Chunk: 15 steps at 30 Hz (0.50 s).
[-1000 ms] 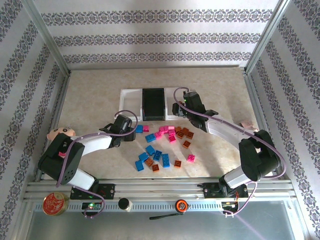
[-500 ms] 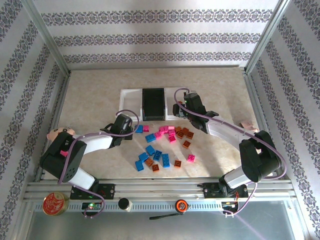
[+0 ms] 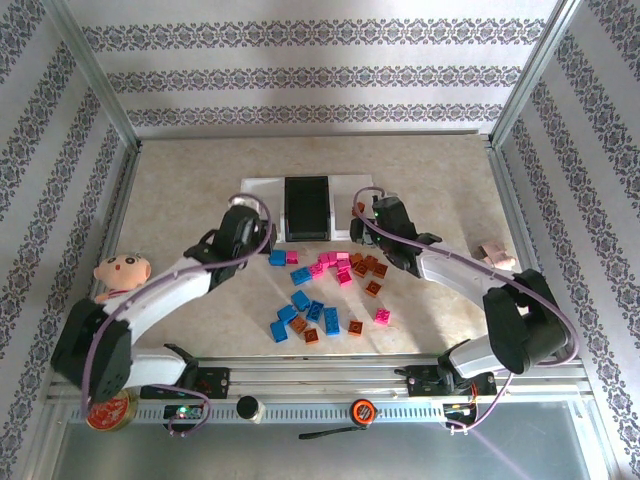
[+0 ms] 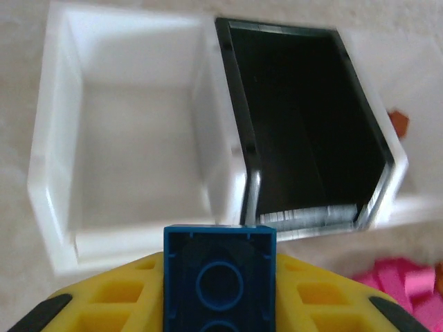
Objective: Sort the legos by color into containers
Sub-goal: Place the lego in the container.
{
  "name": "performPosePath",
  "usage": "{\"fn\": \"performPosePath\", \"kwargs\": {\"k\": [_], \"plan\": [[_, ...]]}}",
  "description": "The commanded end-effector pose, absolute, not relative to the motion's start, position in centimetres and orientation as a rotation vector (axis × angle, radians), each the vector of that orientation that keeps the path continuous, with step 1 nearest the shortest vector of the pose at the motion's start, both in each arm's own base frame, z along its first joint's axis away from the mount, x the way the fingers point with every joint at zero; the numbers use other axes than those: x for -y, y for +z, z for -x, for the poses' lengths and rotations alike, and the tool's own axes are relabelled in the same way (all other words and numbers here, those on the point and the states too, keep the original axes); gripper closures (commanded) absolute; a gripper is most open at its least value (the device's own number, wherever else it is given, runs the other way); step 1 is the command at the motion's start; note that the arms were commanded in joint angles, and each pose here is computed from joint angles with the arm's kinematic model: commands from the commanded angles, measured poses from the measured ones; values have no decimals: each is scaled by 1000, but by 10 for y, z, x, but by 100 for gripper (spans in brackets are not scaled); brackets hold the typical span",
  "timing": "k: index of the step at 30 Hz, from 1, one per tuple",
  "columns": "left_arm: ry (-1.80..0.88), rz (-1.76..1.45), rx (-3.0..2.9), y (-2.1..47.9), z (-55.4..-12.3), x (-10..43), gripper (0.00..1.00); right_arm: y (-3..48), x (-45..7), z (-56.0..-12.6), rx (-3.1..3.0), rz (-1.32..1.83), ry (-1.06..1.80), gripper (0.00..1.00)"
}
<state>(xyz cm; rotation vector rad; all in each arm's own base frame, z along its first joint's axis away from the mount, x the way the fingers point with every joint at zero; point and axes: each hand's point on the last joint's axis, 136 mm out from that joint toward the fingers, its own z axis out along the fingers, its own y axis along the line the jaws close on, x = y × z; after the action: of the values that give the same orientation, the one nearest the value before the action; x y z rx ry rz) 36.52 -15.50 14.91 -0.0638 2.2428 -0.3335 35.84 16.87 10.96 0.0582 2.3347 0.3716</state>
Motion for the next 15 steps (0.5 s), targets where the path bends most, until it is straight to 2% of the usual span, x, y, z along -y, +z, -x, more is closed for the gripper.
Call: {"fn": "performPosePath", "kwargs": {"k": [1,8,9,11,13,15], "plan": [[-364,133,-2253,148,-400,149,76,115,-164,-351,-2322,-79,399,32],[-287,232,-2347,115,-449,129,77,112,-158,-329,-2339,-78,420,32],[-292,247,-2354,112,-451,127,73,111,-159,-326,-2345,-76,430,32],[-307,252,-2354,112,-455,129,56,107,-161,-320,-2364,-60,450,32],[-344,246,-2337,120,-457,134,45,103,-162,-312,-2393,-44,465,31],[-388,242,-2304,135,-458,139,39,100,-163,-305,-2413,-28,469,31]]}}
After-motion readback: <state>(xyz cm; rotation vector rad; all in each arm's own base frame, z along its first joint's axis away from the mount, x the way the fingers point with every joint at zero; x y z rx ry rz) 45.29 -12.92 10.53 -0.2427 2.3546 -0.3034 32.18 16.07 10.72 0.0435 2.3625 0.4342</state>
